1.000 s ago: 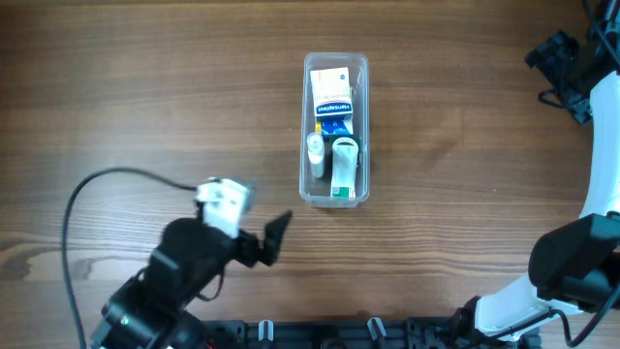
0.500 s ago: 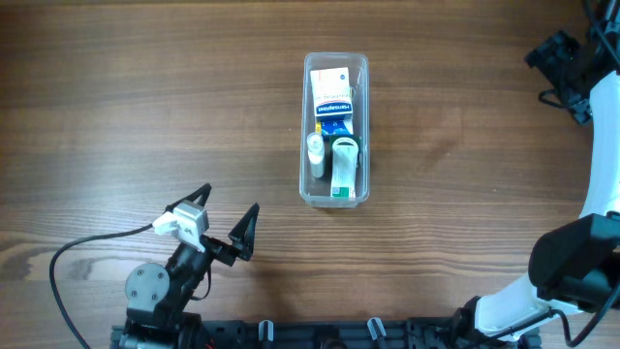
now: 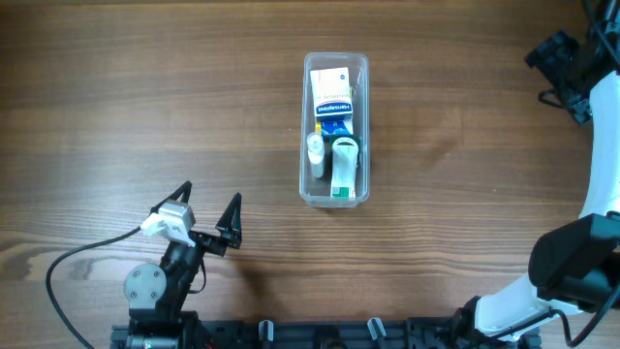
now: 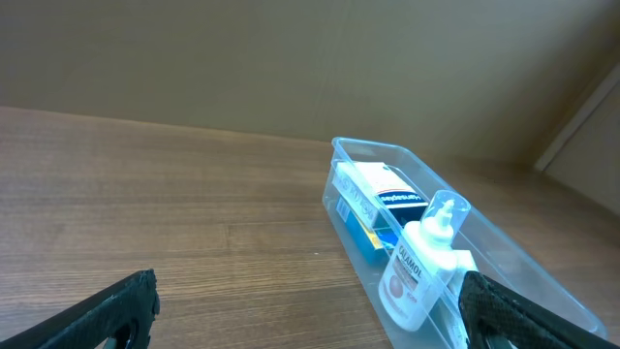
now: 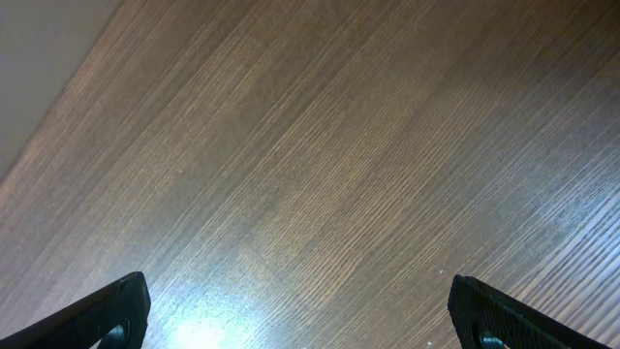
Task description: Pack container
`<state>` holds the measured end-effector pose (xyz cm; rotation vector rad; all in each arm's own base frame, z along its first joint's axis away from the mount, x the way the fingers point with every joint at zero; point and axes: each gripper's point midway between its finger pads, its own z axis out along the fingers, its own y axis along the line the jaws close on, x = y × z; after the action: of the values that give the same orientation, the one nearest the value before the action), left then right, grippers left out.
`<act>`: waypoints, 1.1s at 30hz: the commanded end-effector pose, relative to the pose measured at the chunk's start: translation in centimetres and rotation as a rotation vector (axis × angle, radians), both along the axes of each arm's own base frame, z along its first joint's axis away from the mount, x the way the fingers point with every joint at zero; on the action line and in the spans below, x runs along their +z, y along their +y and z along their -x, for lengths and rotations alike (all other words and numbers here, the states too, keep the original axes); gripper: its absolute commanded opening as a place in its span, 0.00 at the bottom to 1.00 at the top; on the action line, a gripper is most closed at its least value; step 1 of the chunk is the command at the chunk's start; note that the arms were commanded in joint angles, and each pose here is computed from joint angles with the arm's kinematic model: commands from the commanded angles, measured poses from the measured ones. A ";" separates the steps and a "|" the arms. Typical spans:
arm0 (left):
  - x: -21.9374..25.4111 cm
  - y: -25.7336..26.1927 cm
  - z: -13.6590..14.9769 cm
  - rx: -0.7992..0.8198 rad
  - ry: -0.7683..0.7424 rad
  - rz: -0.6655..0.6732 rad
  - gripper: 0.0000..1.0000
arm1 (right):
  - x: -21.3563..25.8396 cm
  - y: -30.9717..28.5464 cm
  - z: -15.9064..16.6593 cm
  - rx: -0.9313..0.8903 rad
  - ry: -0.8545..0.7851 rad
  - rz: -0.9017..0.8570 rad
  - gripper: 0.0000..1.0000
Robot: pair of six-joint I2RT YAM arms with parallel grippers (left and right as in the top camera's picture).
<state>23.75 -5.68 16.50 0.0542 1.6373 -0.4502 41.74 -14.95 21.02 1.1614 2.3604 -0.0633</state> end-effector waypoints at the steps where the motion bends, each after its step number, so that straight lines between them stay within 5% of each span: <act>1: -0.1 0.3 -0.1 0.013 -0.011 -0.015 1.00 | -0.4 0.4 -0.2 -0.005 0.003 -0.014 1.00; 24: -0.1 0.3 -0.1 0.013 -0.010 -0.015 1.00 | -0.4 0.5 -0.2 -0.004 0.002 -0.015 1.00; 33: -0.1 0.3 -0.1 0.013 -0.010 -0.015 1.00 | 11.4 5.2 3.0 0.088 -0.280 0.055 1.00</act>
<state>23.75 -5.68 16.51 0.0543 1.6369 -0.4501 41.03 -11.94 25.82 1.0499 2.2886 -0.0122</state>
